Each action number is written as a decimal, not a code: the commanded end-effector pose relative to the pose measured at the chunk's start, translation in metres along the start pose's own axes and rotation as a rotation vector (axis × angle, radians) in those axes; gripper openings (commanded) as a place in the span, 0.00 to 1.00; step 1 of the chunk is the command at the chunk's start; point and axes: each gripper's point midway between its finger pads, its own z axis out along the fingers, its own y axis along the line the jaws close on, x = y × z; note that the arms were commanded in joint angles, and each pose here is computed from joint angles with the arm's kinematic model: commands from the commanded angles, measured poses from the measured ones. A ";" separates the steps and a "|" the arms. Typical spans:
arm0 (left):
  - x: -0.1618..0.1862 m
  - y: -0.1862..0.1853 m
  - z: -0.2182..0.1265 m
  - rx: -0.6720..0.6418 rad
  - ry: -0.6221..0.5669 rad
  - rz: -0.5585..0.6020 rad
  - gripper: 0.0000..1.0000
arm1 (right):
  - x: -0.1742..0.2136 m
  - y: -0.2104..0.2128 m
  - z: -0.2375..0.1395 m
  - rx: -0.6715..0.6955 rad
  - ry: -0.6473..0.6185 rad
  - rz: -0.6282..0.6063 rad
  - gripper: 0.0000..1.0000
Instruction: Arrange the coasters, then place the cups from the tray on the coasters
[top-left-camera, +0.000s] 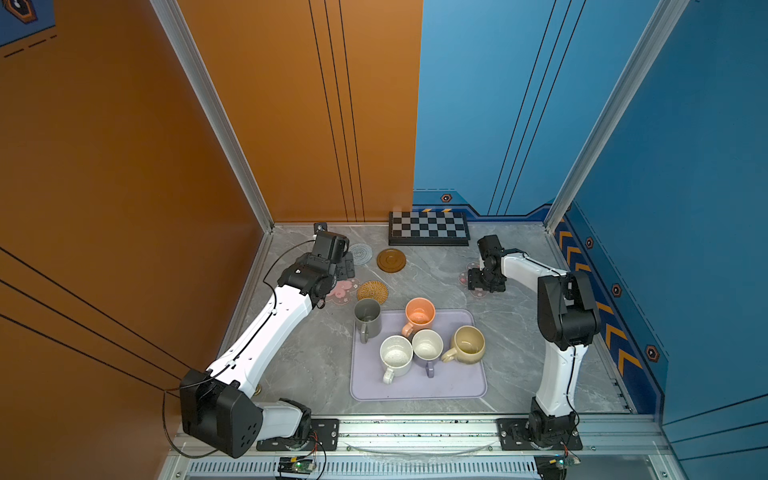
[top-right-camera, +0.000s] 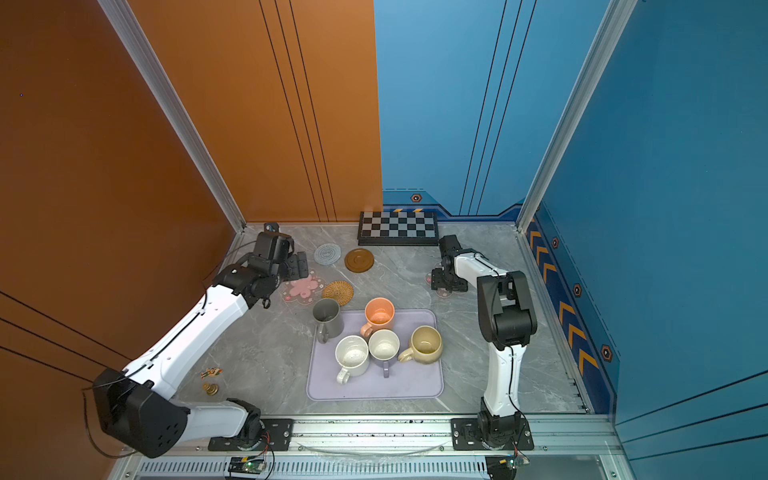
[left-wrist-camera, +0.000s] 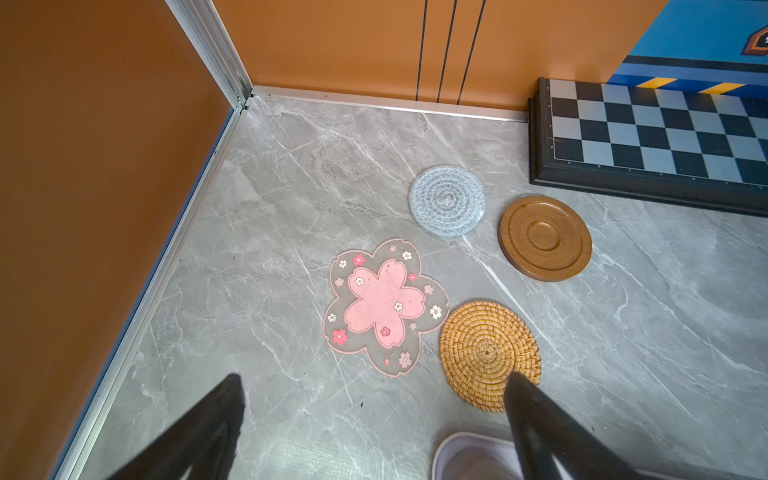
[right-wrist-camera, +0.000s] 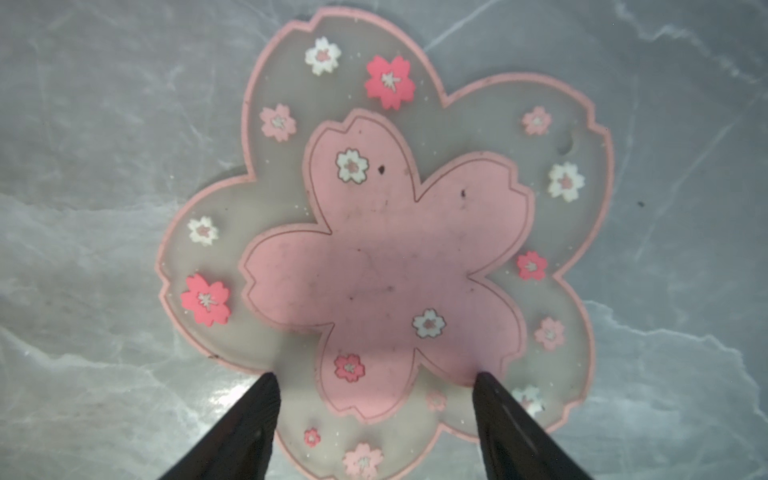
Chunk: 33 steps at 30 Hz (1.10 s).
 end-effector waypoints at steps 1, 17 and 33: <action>0.006 0.004 -0.004 -0.016 0.008 0.004 0.98 | -0.002 -0.008 0.015 0.035 0.018 0.046 0.76; 0.005 -0.001 -0.004 -0.004 0.017 0.001 0.98 | -0.020 -0.010 -0.007 -0.042 -0.043 0.171 0.75; 0.005 -0.009 -0.004 -0.002 0.013 0.016 0.98 | 0.012 0.022 -0.031 0.071 -0.018 -0.058 0.75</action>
